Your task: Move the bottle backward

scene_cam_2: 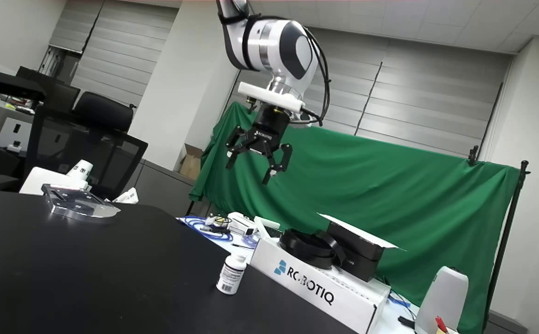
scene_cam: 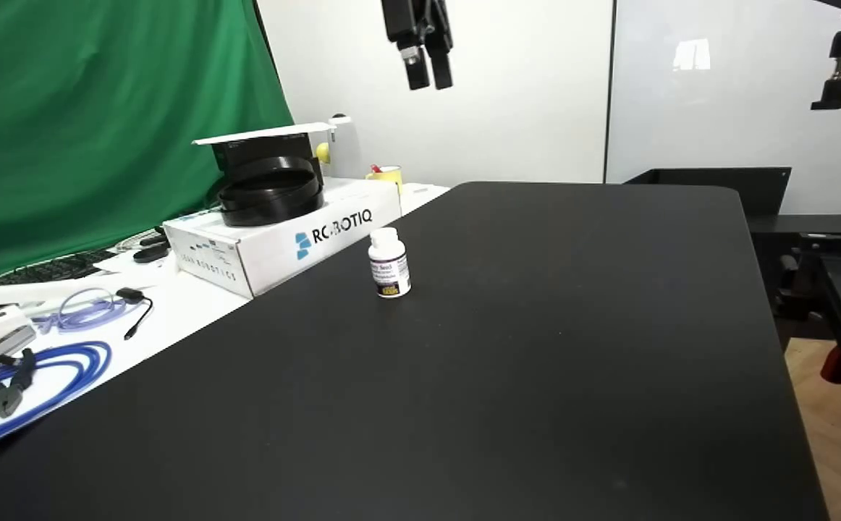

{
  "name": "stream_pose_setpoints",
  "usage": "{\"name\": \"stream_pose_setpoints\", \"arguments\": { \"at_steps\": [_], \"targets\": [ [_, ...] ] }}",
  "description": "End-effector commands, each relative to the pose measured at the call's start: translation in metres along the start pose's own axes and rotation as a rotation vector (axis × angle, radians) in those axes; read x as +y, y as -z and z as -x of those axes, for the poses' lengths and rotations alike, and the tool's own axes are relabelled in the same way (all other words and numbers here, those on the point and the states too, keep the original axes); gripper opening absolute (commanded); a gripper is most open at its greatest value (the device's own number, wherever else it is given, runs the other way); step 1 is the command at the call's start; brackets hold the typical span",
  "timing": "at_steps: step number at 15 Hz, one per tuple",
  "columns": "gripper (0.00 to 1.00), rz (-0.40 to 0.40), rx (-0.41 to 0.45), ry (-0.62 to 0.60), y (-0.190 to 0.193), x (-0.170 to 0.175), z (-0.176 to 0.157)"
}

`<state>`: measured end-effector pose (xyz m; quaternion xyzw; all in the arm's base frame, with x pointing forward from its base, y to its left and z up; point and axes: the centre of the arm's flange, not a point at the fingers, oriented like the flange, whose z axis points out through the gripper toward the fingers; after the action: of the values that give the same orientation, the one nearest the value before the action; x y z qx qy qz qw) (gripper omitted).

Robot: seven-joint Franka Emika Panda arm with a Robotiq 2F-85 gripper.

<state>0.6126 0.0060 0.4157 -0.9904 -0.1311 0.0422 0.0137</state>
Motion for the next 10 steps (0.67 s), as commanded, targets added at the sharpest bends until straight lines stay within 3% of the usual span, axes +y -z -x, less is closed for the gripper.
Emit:
{"name": "stream_pose_setpoints", "arguments": {
  "at_steps": [1,4,10],
  "targets": [
    [1.00,0.006,0.003,0.013,0.000,-0.001,-0.014],
    [1.00,0.015,0.000,0.033,-0.004,-0.005,-0.038],
    [1.00,0.018,0.026,0.019,-0.005,0.003,-0.051]
  ]
}}
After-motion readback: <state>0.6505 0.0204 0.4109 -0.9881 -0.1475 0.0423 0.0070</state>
